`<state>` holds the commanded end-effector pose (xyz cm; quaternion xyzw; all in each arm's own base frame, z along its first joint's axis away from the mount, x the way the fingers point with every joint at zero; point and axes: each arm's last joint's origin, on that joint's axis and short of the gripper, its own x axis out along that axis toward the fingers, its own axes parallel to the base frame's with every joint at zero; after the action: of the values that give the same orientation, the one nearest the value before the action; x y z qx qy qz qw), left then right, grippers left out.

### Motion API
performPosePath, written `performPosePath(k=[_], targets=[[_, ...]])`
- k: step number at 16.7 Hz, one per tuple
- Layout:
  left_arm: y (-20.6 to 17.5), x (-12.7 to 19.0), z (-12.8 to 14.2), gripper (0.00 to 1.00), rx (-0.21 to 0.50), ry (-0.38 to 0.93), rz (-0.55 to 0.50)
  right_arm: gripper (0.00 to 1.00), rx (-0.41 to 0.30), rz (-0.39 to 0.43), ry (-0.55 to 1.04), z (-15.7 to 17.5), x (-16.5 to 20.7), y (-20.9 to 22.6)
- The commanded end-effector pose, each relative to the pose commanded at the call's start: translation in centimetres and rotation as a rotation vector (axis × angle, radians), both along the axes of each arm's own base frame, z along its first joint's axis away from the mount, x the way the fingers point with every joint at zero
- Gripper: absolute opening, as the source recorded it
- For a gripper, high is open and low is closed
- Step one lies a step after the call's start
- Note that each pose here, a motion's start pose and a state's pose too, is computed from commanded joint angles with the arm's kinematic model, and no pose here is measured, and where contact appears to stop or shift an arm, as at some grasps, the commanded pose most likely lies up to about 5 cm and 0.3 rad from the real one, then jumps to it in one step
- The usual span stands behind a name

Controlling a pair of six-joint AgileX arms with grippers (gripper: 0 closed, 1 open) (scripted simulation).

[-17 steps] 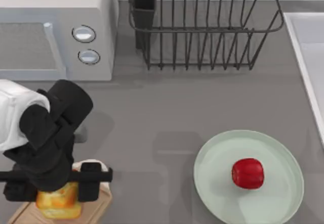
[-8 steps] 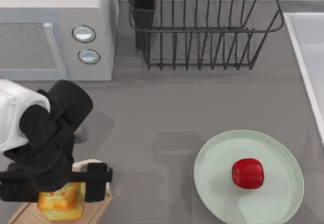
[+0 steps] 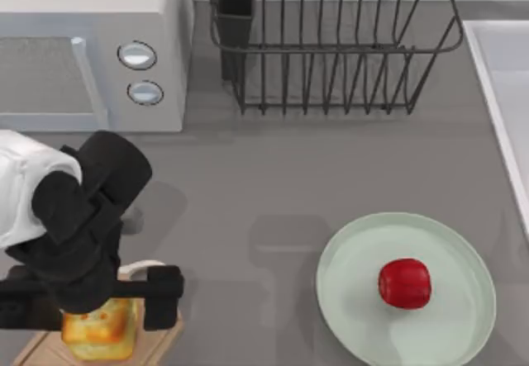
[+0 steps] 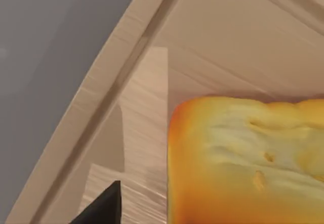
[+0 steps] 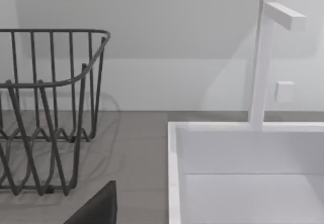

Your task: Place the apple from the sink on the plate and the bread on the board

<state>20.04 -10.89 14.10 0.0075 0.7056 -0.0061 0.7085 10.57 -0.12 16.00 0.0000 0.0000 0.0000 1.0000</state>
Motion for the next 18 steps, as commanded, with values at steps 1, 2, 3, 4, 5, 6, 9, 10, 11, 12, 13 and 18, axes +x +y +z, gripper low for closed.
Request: performPosePath(k=[1,2,3,4,5,6,9,10,11,12,13,18], targets=[[0.1,0.0,0.2,1.0,-0.007,-0.014,0.001,1.0,0.0,0.0,0.0,0.0,0.0,0.0],[0.3,0.0,0.5,1.0,-0.02,-0.039,0.004,1.0,0.0,0.0,0.0,0.0,0.0,0.0],[0.6,0.0,0.9,1.0,-0.036,-0.074,0.006,1.0,0.0,0.0,0.0,0.0,0.0,0.0],[1.0,-0.2,1.4,1.0,-0.055,-0.117,0.007,1.0,0.0,0.0,0.0,0.0,0.0,0.0],[1.5,-0.4,1.9,1.0,-0.076,-0.166,0.008,1.0,0.0,0.0,0.0,0.0,0.0,0.0],[2.0,-0.7,2.3,1.0,-0.096,-0.219,0.009,1.0,0.0,0.0,0.0,0.0,0.0,0.0],[4.0,-2.2,3.1,1.0,-0.152,-0.401,0.009,1.0,0.0,0.0,0.0,0.0,0.0,0.0],[4.7,-2.8,3.3,1.0,-0.167,-0.469,0.01,1.0,0.0,0.0,0.0,0.0,0.0,0.0],[5.4,-3.5,3.4,1.0,-0.179,-0.542,0.01,1.0,0.0,0.0,0.0,0.0,0.0,0.0],[6.1,-4.2,3.5,1.0,-0.189,-0.62,0.011,1.0,0.0,0.0,0.0,0.0,0.0,0.0],[6.7,-4.9,3.4,1.0,-0.196,-0.702,0.012,1.0,0.0,0.0,0.0,0.0,0.0,0.0],[9.3,-8.0,2.8,1.0,-0.163,-1.153,0.016,1.0,0.0,0.0,0.0,0.0,0.0,0.0]])
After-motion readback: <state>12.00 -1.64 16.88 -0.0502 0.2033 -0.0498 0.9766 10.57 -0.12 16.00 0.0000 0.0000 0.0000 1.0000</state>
